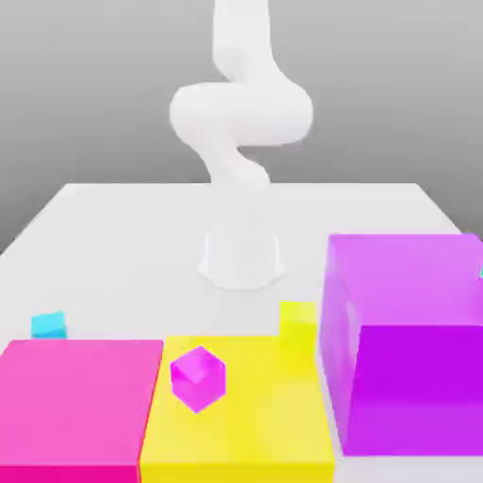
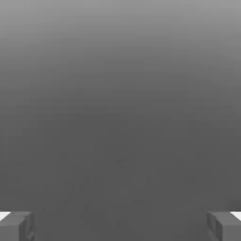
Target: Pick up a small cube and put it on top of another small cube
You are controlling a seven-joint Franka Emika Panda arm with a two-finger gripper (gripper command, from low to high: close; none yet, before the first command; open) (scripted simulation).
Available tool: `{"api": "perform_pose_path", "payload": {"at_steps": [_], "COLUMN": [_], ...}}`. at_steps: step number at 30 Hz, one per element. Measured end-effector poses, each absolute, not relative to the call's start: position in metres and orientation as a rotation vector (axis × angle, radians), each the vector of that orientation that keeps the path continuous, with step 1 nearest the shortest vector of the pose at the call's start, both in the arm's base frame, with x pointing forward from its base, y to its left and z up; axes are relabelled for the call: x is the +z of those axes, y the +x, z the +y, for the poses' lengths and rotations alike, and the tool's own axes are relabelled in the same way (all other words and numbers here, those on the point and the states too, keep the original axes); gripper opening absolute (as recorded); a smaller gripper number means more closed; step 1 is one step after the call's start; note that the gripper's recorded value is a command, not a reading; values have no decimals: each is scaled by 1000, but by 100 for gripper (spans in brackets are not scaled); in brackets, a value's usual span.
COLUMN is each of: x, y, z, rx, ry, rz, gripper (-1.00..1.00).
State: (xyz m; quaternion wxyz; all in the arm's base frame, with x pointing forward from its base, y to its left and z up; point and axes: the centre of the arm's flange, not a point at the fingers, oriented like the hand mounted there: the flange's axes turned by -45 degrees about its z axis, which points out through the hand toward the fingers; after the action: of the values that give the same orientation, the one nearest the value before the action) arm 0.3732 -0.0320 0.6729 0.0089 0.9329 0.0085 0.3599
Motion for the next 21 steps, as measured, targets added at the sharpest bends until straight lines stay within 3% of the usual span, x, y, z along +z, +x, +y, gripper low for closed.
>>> {"api": "perform_pose_path", "payload": {"at_steps": [5, 10, 15, 21], "x": [588, 501, 413, 314], "y": [409, 418, 402, 352], "z": [-99, -162, -220, -275], "rx": [923, 733, 545, 323], "ry": [2945, 2974, 3003, 3040], "rz": [123, 208, 291, 389], "gripper": [0, 0, 0, 0]}}
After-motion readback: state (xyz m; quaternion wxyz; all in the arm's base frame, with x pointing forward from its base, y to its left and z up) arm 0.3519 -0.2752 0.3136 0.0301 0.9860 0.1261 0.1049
